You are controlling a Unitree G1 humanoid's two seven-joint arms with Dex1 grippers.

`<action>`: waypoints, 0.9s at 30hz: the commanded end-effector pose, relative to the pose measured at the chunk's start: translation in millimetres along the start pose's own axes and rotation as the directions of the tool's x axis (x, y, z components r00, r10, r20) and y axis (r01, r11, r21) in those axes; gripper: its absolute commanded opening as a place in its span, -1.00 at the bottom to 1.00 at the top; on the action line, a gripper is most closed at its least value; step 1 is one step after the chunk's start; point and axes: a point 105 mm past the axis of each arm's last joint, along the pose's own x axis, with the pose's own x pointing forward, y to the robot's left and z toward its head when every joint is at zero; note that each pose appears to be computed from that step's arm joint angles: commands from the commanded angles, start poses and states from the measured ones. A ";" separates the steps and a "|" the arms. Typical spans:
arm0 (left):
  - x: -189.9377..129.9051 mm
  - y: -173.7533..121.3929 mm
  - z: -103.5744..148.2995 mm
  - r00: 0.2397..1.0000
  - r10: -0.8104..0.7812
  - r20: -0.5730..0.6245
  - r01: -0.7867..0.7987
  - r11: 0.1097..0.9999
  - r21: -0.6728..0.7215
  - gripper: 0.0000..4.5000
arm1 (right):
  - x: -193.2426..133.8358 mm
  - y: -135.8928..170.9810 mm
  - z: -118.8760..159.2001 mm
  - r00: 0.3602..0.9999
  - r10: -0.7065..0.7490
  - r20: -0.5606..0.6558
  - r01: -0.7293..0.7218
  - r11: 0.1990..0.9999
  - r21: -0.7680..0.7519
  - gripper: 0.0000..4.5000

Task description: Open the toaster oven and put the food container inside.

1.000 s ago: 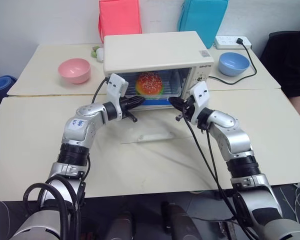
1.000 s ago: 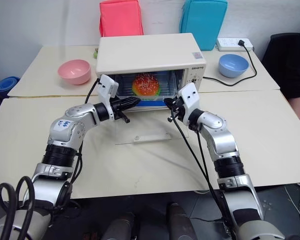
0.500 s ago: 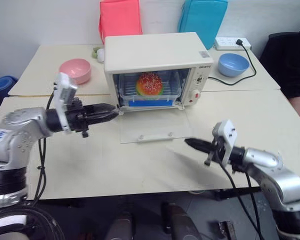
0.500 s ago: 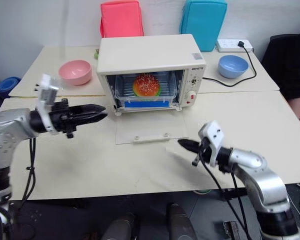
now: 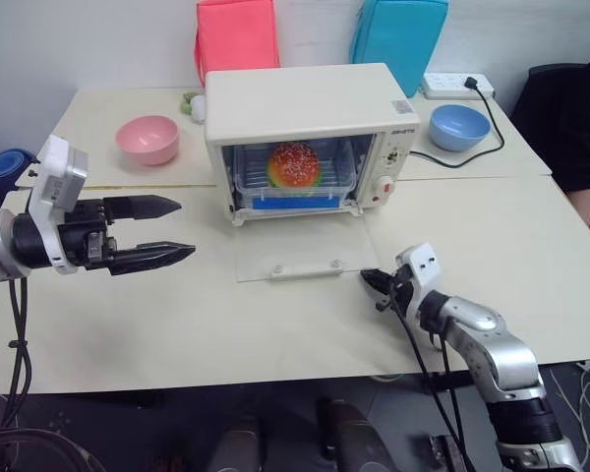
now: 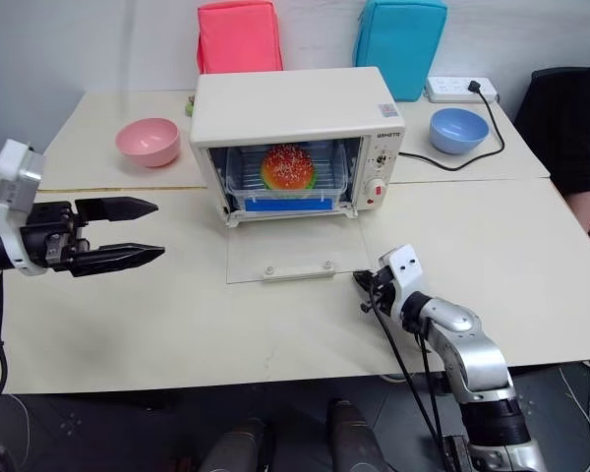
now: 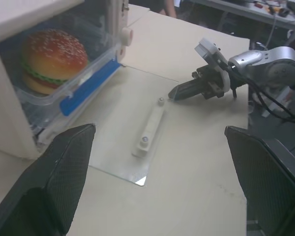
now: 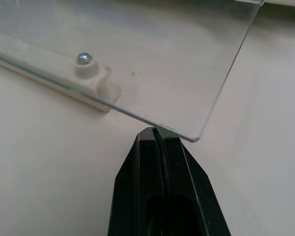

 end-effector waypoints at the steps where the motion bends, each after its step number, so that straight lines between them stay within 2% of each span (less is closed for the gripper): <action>1: -7.3 5.0 10.4 0.998 0.053 0.030 -0.054 0.997 0.054 0.99 | 3.6 4.2 32.9 0.994 0.045 0.103 -0.040 0.998 -0.045 -1.00; 3: -7.7 7.5 7.8 0.997 0.066 0.030 -0.067 0.996 0.054 0.99 | -1.2 2.9 79.9 0.971 0.073 0.228 -0.059 0.996 -0.067 -1.00; 7: -7.3 10.6 6.5 0.996 0.078 0.044 -0.080 0.995 0.053 0.99 | -13.7 -9.7 138.0 0.935 0.067 0.349 -0.038 0.995 -0.089 -1.00; 10: -6.9 12.7 6.9 0.995 0.081 0.052 -0.084 0.995 0.053 0.99 | -22.8 -16.3 153.0 0.932 0.070 0.356 -0.033 0.994 -0.109 -1.00; 12: -6.9 14.2 6.9 0.995 0.082 0.051 -0.085 0.995 0.058 0.99 | -36.0 -21.7 152.7 0.946 0.091 0.311 -0.045 0.987 -0.151 -1.00; 13: -7.3 15.1 7.3 0.995 0.083 0.052 -0.086 0.994 0.060 1.00 | -43.2 -24.1 150.5 0.954 0.101 0.281 -0.052 0.983 -0.176 -0.92; 16: -9.6 16.4 9.1 0.995 0.084 0.055 -0.088 0.994 0.063 1.00 | -69.0 -28.0 148.8 0.963 0.152 0.222 -0.108 0.974 -0.199 -0.61; 21: -15.9 16.8 9.1 0.995 0.090 0.045 -0.093 0.993 0.068 1.00 | -114.2 -35.2 158.3 0.967 0.207 0.149 -0.172 0.960 -0.219 0.16; 23: -18.6 17.0 8.8 0.995 0.096 0.042 -0.099 0.993 0.069 1.00 | -124.6 -36.3 160.7 0.966 0.222 0.130 -0.190 0.957 -0.219 0.51; 26: -22.6 16.5 9.2 0.994 0.102 0.041 -0.104 0.992 0.069 1.00 | -133.9 -34.8 162.9 0.961 0.251 0.113 -0.223 0.951 -0.212 0.93; 27: -23.6 16.4 9.5 0.994 0.104 0.041 -0.107 0.992 0.069 1.00 | -134.6 -34.2 163.0 0.960 0.256 0.110 -0.229 0.950 -0.214 0.99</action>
